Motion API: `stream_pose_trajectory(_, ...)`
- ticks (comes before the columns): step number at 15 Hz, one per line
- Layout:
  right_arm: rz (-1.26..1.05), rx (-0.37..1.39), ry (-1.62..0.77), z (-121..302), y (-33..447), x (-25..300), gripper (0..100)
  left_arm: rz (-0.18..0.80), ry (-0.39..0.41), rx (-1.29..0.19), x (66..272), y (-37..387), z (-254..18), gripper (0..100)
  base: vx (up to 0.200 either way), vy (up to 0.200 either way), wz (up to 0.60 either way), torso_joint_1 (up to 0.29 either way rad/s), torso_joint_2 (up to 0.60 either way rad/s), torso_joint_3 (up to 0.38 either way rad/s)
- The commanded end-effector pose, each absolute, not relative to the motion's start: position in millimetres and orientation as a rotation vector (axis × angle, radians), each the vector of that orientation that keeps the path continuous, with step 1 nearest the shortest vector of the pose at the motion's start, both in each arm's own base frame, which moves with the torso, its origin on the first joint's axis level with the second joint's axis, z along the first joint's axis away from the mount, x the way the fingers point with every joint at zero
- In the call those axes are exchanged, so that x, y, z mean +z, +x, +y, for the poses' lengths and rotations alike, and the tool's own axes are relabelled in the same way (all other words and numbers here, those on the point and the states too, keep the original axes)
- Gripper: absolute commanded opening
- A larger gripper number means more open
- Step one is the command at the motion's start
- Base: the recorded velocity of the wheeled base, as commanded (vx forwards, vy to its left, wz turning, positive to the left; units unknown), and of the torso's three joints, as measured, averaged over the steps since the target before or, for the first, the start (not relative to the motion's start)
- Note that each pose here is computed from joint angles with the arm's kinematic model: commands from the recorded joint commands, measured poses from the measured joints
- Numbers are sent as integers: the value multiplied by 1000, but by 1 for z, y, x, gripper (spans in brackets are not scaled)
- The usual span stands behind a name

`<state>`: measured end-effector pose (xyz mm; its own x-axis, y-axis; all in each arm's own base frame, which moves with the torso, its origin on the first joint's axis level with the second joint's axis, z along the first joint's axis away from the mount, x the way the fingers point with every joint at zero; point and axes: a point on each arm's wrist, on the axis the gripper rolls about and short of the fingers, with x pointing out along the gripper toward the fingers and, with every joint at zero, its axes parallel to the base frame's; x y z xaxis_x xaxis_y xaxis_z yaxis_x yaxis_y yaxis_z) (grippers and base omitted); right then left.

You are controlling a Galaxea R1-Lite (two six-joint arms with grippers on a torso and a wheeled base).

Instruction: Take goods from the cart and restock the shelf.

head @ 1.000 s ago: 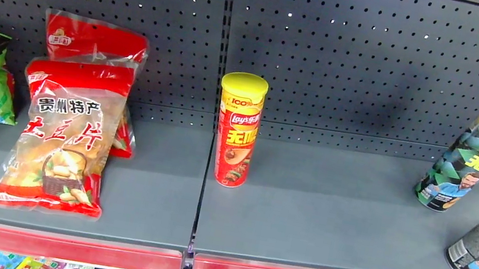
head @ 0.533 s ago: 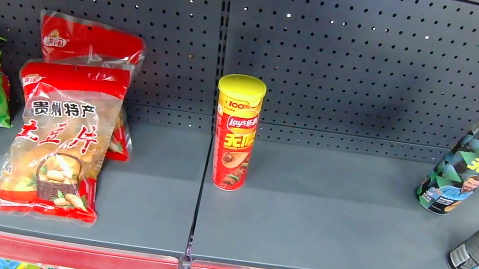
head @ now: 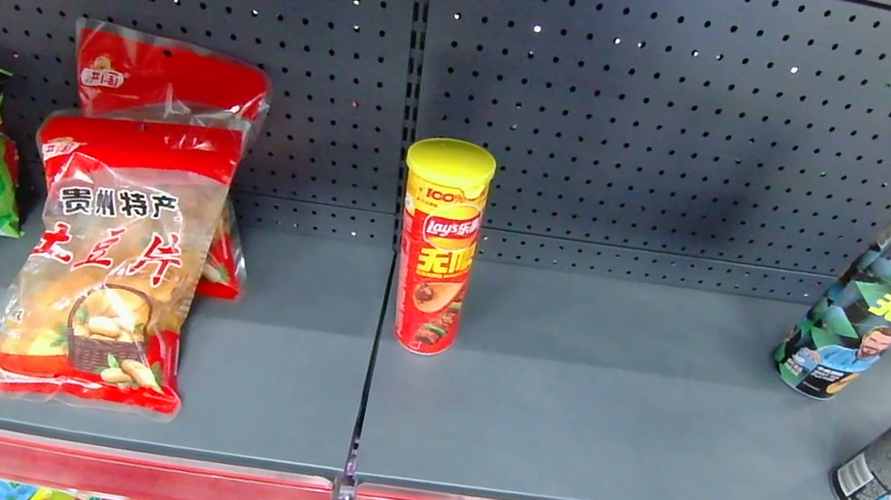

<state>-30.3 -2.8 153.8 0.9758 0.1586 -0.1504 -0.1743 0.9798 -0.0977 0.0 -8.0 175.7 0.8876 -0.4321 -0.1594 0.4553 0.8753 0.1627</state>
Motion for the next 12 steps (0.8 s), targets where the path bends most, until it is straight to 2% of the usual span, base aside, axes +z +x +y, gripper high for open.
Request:
stream_pose_trajectory(1,155,251,-102,-2,-28,149,0,232,144,-740,229,97,-31,100,0,0,0,0,0,0)
stream_pose_trajectory(2,168,255,-99,-2,-26,150,0,199,143,-829,240,128,-47,100,0,0,0,0,0,0)
stream_pose_trajectory(3,174,253,-90,-2,-26,150,0,170,139,-856,250,157,-59,100,0,0,0,0,0,0)
stream_pose_trajectory(5,183,254,-75,-2,-25,148,0,196,141,-917,253,210,-88,100,0,0,0,0,0,0)
stream_pose_trajectory(8,182,250,-66,-2,-26,148,0,228,145,-1026,248,246,-128,100,0,0,0,0,0,0)
stream_pose_trajectory(12,179,245,-59,-2,-26,148,0,237,156,-1037,241,276,-145,100,0,0,0,0,0,0)
